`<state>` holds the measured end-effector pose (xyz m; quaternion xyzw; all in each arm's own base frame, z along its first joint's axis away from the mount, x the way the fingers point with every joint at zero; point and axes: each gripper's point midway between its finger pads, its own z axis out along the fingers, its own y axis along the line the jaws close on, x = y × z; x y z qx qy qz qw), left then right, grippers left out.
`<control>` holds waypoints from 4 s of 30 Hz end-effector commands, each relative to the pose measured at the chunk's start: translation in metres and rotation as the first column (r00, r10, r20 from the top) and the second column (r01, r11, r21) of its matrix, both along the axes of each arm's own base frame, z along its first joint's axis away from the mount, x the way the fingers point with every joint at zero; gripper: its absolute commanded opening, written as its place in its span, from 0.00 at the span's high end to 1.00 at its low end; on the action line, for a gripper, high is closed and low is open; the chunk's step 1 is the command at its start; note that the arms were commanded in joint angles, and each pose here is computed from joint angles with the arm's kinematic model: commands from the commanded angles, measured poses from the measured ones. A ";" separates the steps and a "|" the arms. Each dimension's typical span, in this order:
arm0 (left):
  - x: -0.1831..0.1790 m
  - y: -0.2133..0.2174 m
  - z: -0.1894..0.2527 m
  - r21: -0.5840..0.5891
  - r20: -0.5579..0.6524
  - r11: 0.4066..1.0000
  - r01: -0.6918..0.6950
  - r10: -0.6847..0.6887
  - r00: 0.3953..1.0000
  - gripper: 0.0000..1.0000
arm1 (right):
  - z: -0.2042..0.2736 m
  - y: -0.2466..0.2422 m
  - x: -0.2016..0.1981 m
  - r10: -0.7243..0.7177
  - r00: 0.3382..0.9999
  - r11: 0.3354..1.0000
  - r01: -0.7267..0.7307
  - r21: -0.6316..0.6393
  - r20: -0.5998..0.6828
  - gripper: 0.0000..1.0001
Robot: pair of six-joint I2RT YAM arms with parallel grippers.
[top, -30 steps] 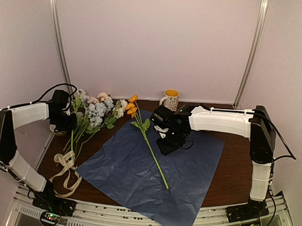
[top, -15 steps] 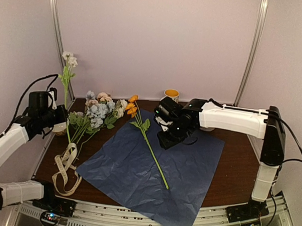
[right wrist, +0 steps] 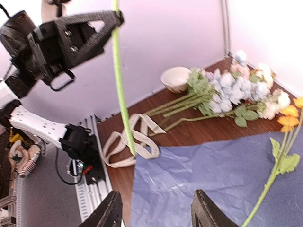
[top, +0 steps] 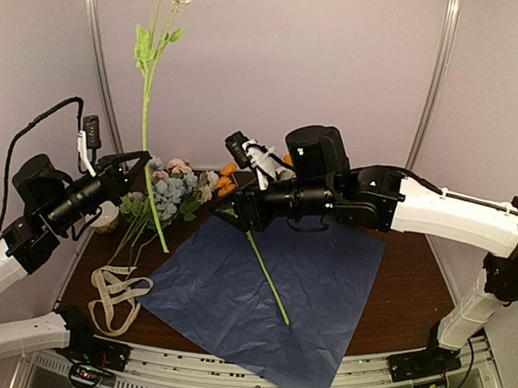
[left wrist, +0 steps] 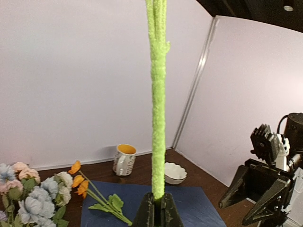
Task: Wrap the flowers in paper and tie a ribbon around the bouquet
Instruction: Pass from the left arm to the right, then place the fake flower on the flattened wrapping paper, then pick up the fake flower from the corner of the board, then pass from the left arm to the right
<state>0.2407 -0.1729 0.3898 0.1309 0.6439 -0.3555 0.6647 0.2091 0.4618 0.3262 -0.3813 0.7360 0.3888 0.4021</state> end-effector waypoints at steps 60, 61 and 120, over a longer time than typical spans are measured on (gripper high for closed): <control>0.116 0.109 -0.209 0.463 -0.653 0.842 -0.277 0.535 0.536 0.23 | -0.262 -0.096 0.082 -0.460 0.833 0.694 0.121 -0.710 -0.308 1.00; 0.116 0.113 -0.219 0.467 -0.669 0.841 -0.272 0.537 0.513 0.25 | -0.264 -0.094 0.083 -0.459 0.829 0.702 0.118 -0.702 -0.320 0.97; 0.044 0.036 -0.049 0.146 -0.155 0.971 -0.187 0.209 0.965 1.00 | 0.005 -0.042 0.072 -0.122 0.980 0.987 0.137 0.087 -0.157 0.61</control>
